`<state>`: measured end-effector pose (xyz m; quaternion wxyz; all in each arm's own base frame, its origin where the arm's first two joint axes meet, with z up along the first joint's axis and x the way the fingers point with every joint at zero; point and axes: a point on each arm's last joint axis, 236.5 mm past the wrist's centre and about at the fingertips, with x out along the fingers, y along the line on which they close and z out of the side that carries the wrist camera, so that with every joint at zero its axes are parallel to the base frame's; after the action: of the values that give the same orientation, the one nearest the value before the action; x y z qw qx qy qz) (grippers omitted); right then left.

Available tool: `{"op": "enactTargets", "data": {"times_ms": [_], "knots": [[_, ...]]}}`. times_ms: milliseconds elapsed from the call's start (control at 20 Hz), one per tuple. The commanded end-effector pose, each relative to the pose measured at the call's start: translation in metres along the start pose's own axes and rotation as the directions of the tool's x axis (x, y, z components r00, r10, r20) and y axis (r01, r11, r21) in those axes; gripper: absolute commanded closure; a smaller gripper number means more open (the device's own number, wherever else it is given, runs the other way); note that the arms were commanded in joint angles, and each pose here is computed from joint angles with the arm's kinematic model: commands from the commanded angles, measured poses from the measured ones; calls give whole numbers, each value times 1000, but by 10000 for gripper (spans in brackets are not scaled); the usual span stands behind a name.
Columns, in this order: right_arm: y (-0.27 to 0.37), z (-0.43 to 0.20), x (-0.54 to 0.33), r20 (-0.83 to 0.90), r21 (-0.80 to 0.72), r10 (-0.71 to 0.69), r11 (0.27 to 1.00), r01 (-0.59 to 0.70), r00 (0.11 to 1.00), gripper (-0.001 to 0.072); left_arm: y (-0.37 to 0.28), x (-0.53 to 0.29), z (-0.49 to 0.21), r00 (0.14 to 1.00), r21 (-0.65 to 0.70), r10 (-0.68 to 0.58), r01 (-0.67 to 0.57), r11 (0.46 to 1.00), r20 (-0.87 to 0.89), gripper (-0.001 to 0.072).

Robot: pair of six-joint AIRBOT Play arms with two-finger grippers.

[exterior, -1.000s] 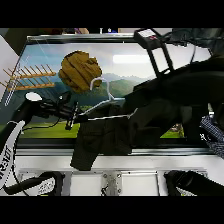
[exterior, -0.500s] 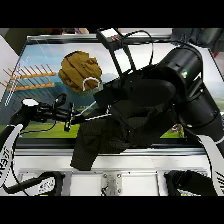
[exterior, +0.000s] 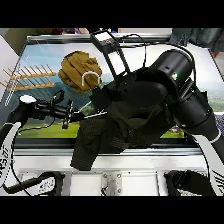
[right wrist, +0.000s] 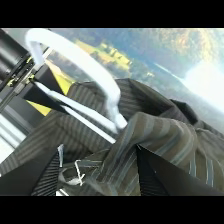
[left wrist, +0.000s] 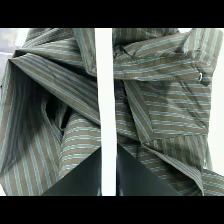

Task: Fold the clothes and pants, and hang the long-sleeved shirts on hangers.

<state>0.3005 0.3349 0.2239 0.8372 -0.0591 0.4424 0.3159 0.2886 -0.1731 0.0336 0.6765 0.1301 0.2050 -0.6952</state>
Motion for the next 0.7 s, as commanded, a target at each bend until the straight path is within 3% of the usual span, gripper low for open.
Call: {"op": "enactTargets", "data": {"times_ms": [0,200,650], "knots": [[-12,-8,-12,-38,2,9,1000,-9,999,215,-2,-1,1,1000,1,-8,8,1000,2,693],[-39,-3,-59,5,18,127,992,-127,992,207,-4,-1,2,1000,1,-17,17,1000,6,693],[-171,-29,-149,124,69,28,997,-37,992,201,-6,-1,3,1000,-4,-25,25,1000,9,692]]}}
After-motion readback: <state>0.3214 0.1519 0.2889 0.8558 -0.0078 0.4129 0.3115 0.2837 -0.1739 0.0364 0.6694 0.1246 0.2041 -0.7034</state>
